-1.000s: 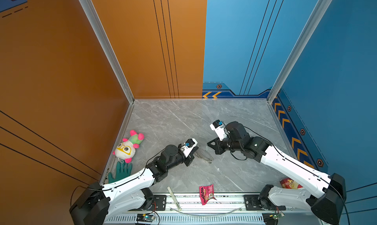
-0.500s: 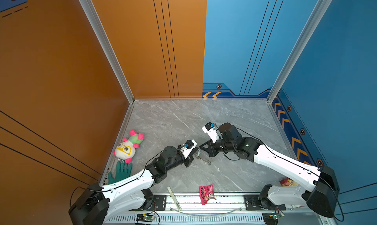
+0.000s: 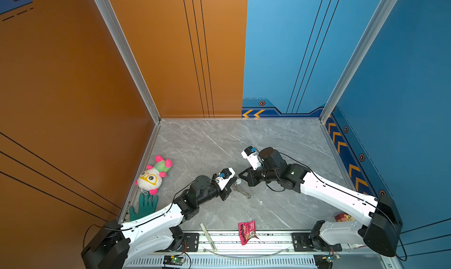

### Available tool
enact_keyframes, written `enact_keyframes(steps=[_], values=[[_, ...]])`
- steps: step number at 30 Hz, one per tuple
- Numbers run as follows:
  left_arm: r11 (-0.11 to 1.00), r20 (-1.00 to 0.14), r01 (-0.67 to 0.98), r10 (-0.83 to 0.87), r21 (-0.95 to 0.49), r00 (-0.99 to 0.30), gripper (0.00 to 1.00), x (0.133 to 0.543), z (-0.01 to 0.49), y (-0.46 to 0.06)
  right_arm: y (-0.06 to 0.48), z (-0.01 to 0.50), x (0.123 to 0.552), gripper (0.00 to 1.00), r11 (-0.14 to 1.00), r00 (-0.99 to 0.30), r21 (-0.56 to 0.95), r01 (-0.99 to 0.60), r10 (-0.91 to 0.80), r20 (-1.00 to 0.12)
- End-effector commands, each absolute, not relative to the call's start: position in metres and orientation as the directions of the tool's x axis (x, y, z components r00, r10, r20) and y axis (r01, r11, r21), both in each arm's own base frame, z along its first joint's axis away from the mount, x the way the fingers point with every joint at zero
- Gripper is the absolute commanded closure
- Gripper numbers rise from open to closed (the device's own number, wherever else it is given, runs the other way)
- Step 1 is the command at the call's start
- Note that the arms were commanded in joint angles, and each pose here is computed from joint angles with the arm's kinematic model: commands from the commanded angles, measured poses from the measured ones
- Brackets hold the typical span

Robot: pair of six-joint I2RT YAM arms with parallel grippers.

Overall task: Attach keys to a key ring
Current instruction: Insert the key into the keyring.

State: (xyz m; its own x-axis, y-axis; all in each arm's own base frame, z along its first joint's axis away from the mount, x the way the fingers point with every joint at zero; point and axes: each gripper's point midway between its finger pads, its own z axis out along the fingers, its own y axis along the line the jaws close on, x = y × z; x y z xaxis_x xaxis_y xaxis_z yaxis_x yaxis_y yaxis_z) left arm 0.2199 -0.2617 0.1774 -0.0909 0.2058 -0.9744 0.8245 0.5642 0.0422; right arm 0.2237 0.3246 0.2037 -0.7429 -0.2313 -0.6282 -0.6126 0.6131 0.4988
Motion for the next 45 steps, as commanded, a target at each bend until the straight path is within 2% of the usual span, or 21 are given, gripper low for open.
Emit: enact_keyframes(steps=[1, 17, 23, 45], values=[[0.535, -0.983, 0.843, 0.177, 0.06, -0.042, 1.0, 0.214, 0.189, -0.265, 0.318, 0.203, 0.231, 1.0, 0.645, -0.74, 0.483, -0.592, -0.198, -0.642], [0.535, -0.983, 0.842, 0.179, 0.062, -0.041, 1.0, 0.214, 0.189, -0.266, 0.315, 0.197, 0.236, 1.0, 0.67, -0.754, 0.478, -0.568, -0.19, -0.629], [0.575, -0.982, 0.815, 0.183, 0.07, -0.044, 1.0, 0.222, 0.188, -0.261, 0.312, 0.191, 0.235, 1.0, 0.689, -0.758, 0.455, -0.563, -0.212, -0.617], [0.58, -0.981, 0.812, 0.186, 0.069, -0.049, 1.0, 0.223, 0.186, -0.261, 0.316, 0.196, 0.234, 1.0, 0.703, -0.722, 0.392, -0.594, -0.249, -0.646]])
